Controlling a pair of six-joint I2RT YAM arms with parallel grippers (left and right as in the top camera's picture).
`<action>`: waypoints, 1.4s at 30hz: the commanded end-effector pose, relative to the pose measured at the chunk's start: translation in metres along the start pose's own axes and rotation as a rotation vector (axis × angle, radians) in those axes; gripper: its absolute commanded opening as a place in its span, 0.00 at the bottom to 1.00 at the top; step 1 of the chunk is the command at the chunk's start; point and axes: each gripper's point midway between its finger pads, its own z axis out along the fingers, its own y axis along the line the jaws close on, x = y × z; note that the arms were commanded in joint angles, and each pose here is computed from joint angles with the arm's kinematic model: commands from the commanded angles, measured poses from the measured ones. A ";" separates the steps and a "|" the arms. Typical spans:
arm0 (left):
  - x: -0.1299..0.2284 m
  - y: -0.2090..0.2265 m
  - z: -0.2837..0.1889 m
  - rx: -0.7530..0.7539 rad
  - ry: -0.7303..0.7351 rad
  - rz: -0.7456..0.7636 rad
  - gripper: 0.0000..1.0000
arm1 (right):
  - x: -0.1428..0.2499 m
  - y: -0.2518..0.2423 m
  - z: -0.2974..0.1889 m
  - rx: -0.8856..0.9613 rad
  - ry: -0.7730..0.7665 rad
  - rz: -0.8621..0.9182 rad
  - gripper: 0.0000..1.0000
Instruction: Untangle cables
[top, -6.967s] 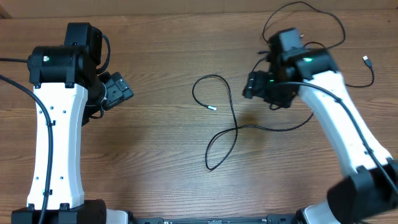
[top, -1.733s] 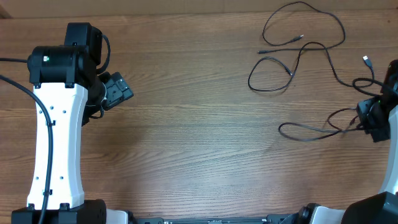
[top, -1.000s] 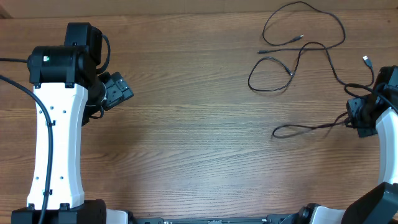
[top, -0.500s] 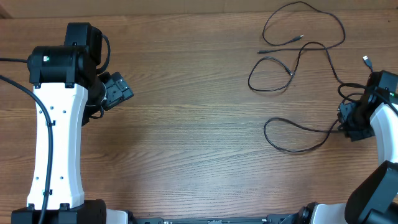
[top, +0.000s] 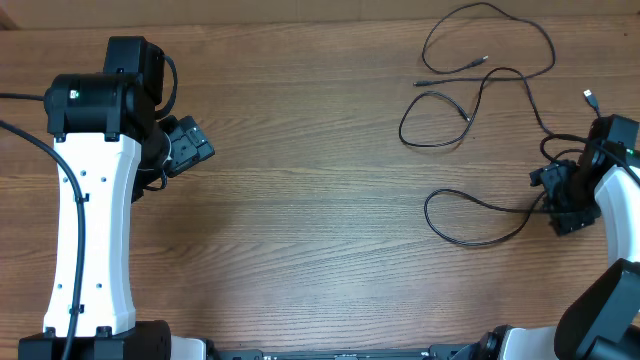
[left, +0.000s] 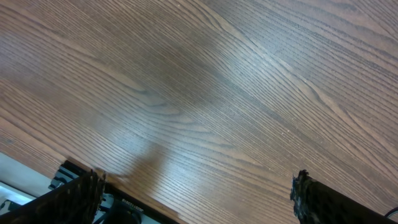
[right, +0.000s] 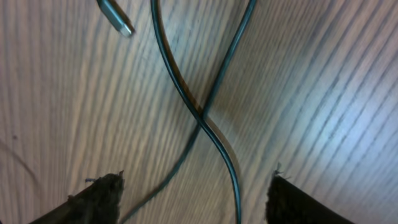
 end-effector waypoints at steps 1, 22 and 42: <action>0.001 0.000 0.002 -0.002 0.005 0.006 1.00 | 0.008 -0.006 0.003 0.050 -0.007 -0.040 0.87; 0.001 0.000 0.002 -0.002 0.005 0.006 0.99 | 0.059 -0.018 0.054 0.044 0.077 -0.113 0.71; 0.001 0.000 0.002 -0.002 0.005 0.006 0.99 | 0.078 0.009 0.054 0.005 0.048 -0.239 0.40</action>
